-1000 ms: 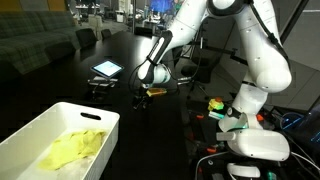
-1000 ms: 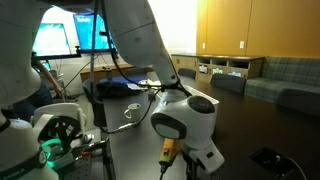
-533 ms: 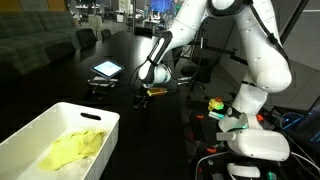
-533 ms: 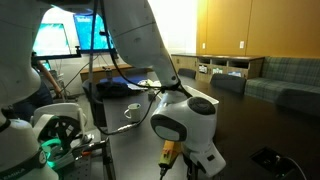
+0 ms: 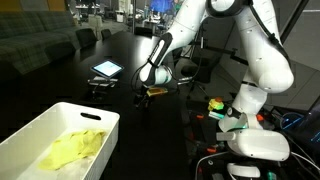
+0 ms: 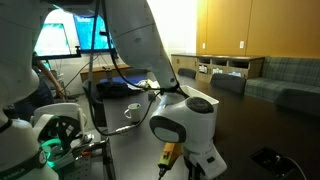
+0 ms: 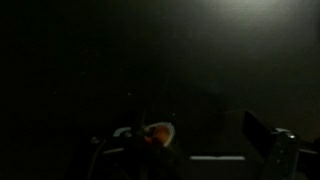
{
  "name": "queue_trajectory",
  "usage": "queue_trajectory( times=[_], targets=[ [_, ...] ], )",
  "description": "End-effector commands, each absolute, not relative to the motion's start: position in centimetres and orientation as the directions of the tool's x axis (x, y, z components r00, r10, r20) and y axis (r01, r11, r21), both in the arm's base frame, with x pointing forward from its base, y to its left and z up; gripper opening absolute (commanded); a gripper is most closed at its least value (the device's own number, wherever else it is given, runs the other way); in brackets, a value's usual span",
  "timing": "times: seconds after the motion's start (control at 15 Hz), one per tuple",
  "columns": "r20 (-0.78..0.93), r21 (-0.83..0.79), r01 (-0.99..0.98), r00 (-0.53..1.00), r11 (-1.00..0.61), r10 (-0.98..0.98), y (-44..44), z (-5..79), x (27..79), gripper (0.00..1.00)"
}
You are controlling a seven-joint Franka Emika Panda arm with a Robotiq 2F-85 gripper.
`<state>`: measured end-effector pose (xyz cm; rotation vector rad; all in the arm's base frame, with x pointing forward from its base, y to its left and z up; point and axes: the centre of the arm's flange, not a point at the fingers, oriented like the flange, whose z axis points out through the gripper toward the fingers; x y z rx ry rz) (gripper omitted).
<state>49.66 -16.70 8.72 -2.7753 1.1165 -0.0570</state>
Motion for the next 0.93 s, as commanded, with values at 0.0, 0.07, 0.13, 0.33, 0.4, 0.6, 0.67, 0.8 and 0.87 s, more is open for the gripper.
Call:
queue_trajectory(
  times=[0.0, 0.07, 0.13, 0.33, 0.4, 0.6, 0.67, 0.8, 0.87],
  targets=[
    [0.022, -0.143, -0.707, 0.697, -0.692, -0.717, -16.9, 8.8, 50.1, 1.00],
    [0.026, -0.148, -0.710, 0.693, -0.688, -0.721, -17.1, 9.0, 50.0, 1.00],
    [0.029, -0.149, -0.715, 0.688, -0.683, -0.725, -17.2, 9.0, 49.9, 1.00],
    [0.033, -0.157, -0.719, 0.682, -0.678, -0.731, -17.7, 9.3, 49.6, 1.00],
    [0.029, -0.157, -0.721, 0.680, -0.675, -0.733, -17.8, 9.4, 49.6, 1.00],
    [0.023, -0.176, -0.720, 0.679, -0.671, -0.734, -18.1, 9.7, 49.1, 1.00],
    [0.019, -0.184, -0.719, 0.680, -0.671, -0.733, -18.2, 9.7, 48.9, 1.00],
    [0.008, -0.215, -0.718, 0.676, -0.662, -0.737, -17.9, 9.7, 48.5, 1.00],
    [0.009, -0.231, -0.713, 0.679, -0.662, -0.734, -17.7, 9.6, 48.3, 1.00]
  ],
)
